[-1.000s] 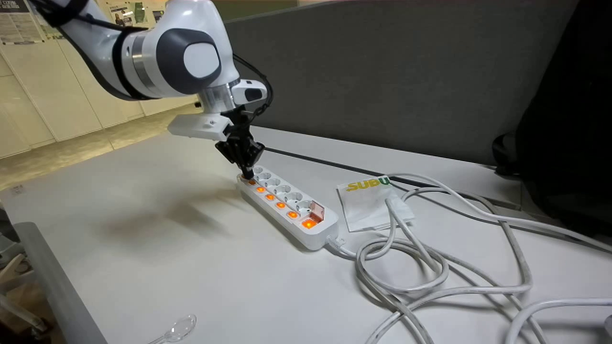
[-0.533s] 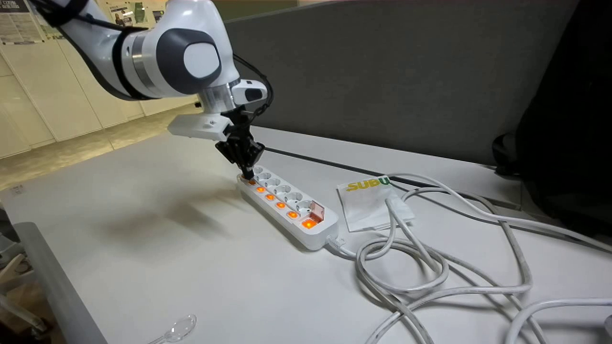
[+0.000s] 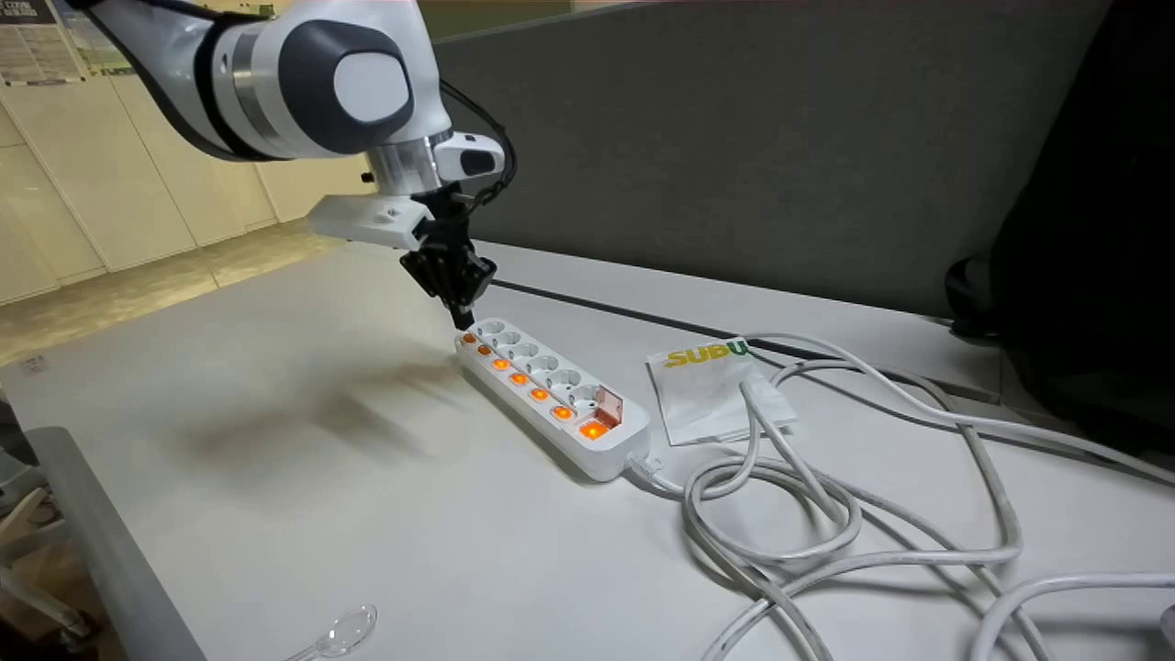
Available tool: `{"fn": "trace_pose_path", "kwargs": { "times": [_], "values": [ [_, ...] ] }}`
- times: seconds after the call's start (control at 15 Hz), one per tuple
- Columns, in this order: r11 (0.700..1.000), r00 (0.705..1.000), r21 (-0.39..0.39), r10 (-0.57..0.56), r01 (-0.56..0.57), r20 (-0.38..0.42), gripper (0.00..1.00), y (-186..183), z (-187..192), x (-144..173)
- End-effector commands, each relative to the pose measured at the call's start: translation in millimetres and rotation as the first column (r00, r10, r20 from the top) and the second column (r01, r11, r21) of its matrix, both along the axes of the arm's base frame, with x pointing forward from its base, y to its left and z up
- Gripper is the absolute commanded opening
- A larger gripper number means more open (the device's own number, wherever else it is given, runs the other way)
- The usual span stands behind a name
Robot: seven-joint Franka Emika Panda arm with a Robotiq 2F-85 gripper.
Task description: Turn on the second switch from the left
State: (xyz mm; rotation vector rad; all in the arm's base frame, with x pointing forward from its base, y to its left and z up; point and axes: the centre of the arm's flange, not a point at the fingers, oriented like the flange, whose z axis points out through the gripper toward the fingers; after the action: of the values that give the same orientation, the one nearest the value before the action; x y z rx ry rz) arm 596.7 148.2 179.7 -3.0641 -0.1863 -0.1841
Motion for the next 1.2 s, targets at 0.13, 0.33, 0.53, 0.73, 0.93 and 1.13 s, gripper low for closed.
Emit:
{"fn": "trace_pose_path", "kwargs": {
  "times": [0.13, 0.33, 0.53, 0.73, 0.93, 1.13],
  "values": [
    [1.000, 1.000, -0.027, -0.015, 0.015, 0.000, 0.00, -4, 0, -3],
    [0.998, 1.000, -0.065, -0.026, 0.027, 0.010, 0.00, -11, 0, -5],
    [0.996, 0.999, -0.080, -0.031, 0.032, 0.007, 0.00, -18, -4, -4],
    [0.996, 1.000, -0.085, -0.019, 0.019, 0.004, 0.00, -18, -10, -4],
    [0.996, 1.000, -0.086, -0.007, 0.007, -0.003, 0.00, -13, -17, -6],
    [0.997, 1.000, -0.084, -0.001, 0.000, -0.014, 0.00, -9, -26, -8]
  ]
}}
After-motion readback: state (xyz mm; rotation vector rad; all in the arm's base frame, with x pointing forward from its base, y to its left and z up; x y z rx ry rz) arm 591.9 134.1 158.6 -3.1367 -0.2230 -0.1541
